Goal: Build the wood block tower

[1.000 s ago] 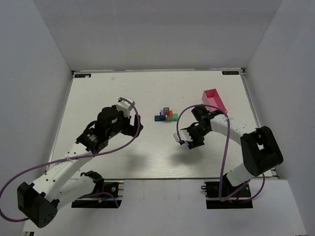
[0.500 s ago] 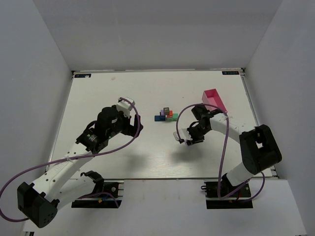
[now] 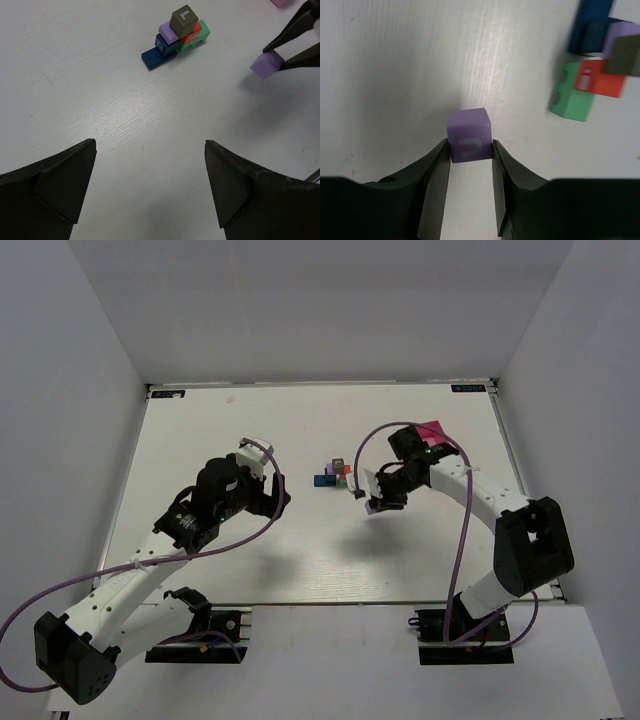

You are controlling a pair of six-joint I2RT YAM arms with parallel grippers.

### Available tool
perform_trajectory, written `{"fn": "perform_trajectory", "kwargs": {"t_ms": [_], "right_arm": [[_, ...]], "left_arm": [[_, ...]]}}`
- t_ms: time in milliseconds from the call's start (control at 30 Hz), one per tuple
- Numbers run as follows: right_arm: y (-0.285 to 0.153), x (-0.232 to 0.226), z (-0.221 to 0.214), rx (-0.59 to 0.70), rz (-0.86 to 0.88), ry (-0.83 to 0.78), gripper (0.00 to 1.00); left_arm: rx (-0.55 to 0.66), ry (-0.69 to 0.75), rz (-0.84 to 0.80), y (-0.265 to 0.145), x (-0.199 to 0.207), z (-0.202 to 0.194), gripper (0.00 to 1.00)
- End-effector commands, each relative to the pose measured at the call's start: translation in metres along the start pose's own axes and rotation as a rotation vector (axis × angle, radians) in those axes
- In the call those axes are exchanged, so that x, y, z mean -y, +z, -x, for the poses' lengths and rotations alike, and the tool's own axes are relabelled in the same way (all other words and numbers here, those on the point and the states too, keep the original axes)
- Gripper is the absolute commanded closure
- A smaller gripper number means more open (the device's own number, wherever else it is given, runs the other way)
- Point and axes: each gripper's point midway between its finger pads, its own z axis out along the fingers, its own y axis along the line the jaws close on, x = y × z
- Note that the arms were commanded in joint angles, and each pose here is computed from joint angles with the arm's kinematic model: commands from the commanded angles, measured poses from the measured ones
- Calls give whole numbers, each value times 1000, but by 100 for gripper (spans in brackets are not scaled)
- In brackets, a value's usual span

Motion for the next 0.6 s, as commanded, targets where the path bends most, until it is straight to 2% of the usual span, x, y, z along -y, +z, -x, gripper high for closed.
{"fn": "perform_trajectory", "kwargs": {"t_ms": [0,167,300,567], "right_arm": [[-40,32,49,109,-124,91,88],[-63,73,74,125,-207,144,88],[-60,96,75,79,-226,208,88],[-57,132,87,44,-226,208,88]], "left_arm": [[34,8,9,-5,-2,8,0],[34,8,9,-5,-2,8,0],[34,8,9,-5,-2,8,0],[33,17,0,-5,-1,8,0]]}}
